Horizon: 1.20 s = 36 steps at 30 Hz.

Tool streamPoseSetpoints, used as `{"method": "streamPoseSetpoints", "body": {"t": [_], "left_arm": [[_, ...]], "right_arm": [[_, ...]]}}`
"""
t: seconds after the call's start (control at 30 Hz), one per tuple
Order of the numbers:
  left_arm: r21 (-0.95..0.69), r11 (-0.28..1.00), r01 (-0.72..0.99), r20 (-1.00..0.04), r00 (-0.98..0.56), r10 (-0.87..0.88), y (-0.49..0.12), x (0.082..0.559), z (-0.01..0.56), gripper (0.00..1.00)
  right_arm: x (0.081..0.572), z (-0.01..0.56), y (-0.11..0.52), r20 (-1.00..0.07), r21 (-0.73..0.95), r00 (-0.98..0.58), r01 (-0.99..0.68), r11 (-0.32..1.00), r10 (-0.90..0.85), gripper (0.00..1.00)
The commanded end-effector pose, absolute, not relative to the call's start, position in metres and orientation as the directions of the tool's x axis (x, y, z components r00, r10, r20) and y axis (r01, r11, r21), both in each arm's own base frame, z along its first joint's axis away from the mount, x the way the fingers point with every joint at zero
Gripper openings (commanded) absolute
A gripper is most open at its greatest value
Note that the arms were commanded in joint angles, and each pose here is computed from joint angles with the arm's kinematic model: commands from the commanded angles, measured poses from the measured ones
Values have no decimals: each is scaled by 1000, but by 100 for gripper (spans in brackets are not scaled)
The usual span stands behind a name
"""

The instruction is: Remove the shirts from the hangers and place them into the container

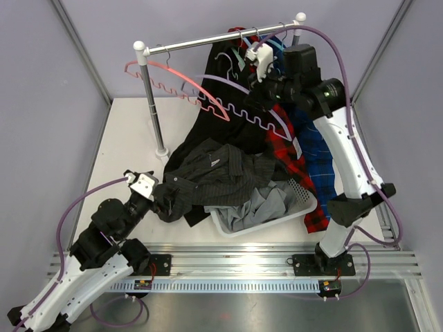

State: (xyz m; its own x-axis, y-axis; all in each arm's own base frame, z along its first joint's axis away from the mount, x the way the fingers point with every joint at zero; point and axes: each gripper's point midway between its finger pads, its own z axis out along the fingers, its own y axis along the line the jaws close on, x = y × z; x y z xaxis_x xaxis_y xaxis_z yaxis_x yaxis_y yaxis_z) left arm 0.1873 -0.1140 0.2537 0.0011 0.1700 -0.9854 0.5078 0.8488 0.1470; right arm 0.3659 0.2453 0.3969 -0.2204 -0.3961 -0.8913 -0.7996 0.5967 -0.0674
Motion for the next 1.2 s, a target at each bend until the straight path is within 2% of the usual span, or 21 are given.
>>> {"method": "streamPoseSetpoints", "body": {"t": [0.0, 0.23, 0.43, 0.97, 1.03, 1.13, 1.17], "left_arm": [[123, 867, 483, -991, 18, 131, -112, 190, 261, 99], [123, 864, 489, -990, 6, 138, -116, 193, 255, 99], [128, 850, 510, -987, -14, 158, -122, 194, 249, 99], [128, 829, 545, -983, -42, 180, -131, 194, 240, 99], [131, 826, 548, -983, -40, 182, -132, 195, 239, 99], [140, 809, 570, -980, -36, 195, -137, 195, 235, 99], [139, 797, 588, -979, -36, 198, -140, 193, 232, 99]], "right_arm": [[408, 444, 267, -956, -121, -101, -719, 685, -275, 0], [423, 475, 314, -974, -189, 47, -704, 684, -221, 0], [439, 478, 349, -978, -198, 94, -680, 706, -183, 0], [467, 442, 406, -957, -290, 165, -612, 736, -240, 0], [466, 435, 409, -956, -289, 152, -627, 724, -251, 2], [463, 426, 411, -954, -288, 135, -651, 702, -267, 12], [459, 423, 413, -952, -291, 131, -669, 684, -277, 22]]}}
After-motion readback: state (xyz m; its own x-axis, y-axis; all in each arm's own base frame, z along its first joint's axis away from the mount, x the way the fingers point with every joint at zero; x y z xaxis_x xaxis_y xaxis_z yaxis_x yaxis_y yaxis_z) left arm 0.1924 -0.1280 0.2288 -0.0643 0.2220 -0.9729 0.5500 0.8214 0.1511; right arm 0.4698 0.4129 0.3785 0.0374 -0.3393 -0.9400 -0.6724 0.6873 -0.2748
